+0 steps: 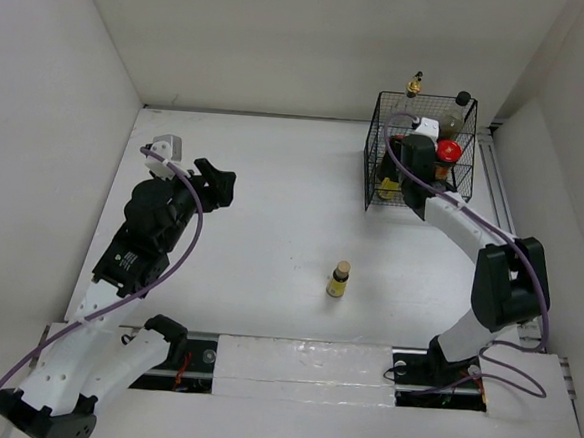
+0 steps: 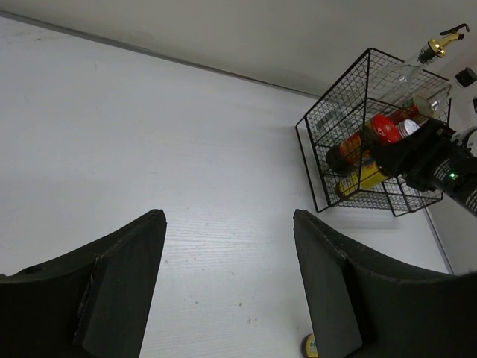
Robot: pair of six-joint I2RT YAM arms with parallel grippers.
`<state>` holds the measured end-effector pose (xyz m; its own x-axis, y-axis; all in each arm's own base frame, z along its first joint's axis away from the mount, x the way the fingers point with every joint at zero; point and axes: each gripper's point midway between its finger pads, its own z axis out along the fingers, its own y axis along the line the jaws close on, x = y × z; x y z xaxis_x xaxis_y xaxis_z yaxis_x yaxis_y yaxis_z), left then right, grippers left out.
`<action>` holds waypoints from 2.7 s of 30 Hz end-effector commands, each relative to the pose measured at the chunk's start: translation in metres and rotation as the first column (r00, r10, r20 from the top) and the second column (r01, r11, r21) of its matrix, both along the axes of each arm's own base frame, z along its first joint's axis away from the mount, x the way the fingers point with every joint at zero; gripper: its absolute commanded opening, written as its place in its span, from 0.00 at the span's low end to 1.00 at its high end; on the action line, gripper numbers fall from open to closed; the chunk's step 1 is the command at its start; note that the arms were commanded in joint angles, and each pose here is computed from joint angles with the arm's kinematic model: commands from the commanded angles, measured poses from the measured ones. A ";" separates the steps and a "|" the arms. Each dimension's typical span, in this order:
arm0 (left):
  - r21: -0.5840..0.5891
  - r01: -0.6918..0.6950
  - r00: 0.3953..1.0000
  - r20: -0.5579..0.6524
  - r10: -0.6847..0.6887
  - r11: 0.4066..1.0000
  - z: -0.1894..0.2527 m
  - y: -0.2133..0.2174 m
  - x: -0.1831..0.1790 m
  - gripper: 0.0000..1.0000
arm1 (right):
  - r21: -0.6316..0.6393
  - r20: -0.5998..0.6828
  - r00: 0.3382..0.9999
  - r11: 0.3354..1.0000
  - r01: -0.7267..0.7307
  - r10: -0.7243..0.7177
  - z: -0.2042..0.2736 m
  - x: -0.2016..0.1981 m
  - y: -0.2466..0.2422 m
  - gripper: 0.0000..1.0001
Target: Organize the condiment bottles
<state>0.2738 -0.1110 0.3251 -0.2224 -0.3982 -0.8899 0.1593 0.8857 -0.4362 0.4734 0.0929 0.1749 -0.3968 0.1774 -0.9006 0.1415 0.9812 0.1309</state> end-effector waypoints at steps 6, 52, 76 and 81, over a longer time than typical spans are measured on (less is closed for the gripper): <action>-0.007 0.004 0.999 0.049 -0.003 1.000 0.012 -0.001 0.003 0.64 | 0.078 0.191 0.982 0.997 -0.009 -0.006 0.075 0.005 -0.001 0.82; -0.012 0.031 0.998 0.053 -0.030 0.999 0.013 -0.005 0.000 0.64 | 0.073 -0.090 0.829 0.834 -0.547 0.551 -0.010 -0.232 0.155 0.16; -0.021 0.050 0.996 0.073 -0.048 0.999 0.019 -0.006 -0.006 0.64 | 0.025 0.333 0.922 0.979 0.202 -0.199 0.168 -0.025 -0.119 0.12; -0.018 0.050 0.997 0.064 -0.048 0.999 0.017 -0.007 -0.004 0.64 | 0.023 0.303 0.934 0.981 0.191 -0.189 0.147 -0.003 -0.126 0.12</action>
